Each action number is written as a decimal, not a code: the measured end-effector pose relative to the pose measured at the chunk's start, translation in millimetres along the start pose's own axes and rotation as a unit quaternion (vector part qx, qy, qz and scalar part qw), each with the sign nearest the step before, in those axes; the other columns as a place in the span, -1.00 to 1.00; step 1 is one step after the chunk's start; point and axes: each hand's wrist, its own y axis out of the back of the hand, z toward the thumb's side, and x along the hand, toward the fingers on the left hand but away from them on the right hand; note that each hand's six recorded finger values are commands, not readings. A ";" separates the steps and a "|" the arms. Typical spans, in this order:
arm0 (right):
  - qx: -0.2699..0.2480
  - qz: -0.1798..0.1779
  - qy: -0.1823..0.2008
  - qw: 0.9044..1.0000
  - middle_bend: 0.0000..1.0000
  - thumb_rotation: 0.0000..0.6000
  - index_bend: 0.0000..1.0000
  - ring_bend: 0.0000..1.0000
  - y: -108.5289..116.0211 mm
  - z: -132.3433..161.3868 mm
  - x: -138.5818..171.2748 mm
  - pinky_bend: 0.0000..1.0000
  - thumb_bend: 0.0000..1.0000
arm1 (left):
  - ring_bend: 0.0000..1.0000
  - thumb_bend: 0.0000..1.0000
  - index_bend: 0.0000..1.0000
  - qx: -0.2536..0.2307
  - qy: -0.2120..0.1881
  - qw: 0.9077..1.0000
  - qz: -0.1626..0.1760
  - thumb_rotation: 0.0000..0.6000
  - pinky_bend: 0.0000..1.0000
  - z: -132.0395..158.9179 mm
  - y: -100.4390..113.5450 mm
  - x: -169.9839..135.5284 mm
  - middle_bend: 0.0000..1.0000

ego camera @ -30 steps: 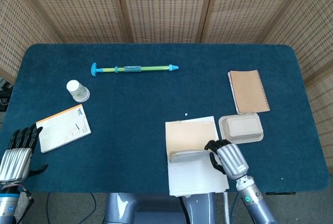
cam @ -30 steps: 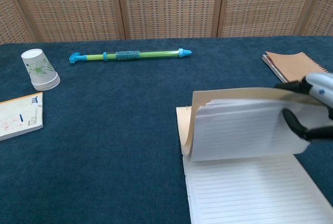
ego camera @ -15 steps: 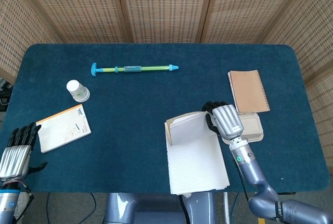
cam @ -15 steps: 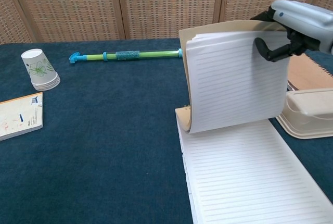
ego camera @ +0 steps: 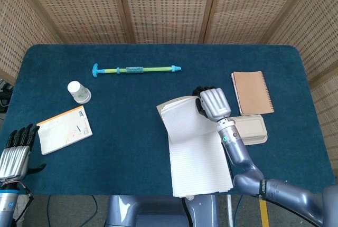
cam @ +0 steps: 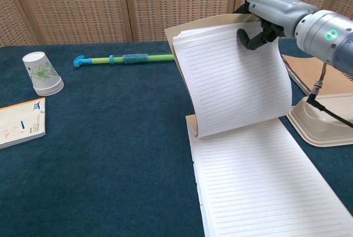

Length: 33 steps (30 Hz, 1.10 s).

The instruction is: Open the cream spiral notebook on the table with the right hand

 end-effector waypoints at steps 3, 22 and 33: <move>0.007 0.002 -0.008 1.000 0.07 1.00 0.20 0.01 -3.4 -0.9 -16.7 0.06 0.60 | -1.00 -0.76 -1.00 0.001 0.005 1.000 -0.001 1.00 -1.00 -2.0 -0.3 1.1 -1.00; 0.037 -0.026 -0.093 0.995 0.06 1.00 0.20 0.01 3.5 -36.7 -113.0 0.06 0.59 | -1.00 -0.76 -1.00 0.010 0.017 1.000 -0.017 1.00 -1.00 -7.3 -14.9 13.0 -1.00; 0.003 0.008 -0.090 0.996 -0.73 1.00 -0.58 -0.81 -25.0 -39.4 -115.1 -0.70 -0.27 | -1.00 -0.76 -1.00 0.012 0.016 1.000 -0.016 1.00 -1.00 -6.7 -16.7 14.1 -1.00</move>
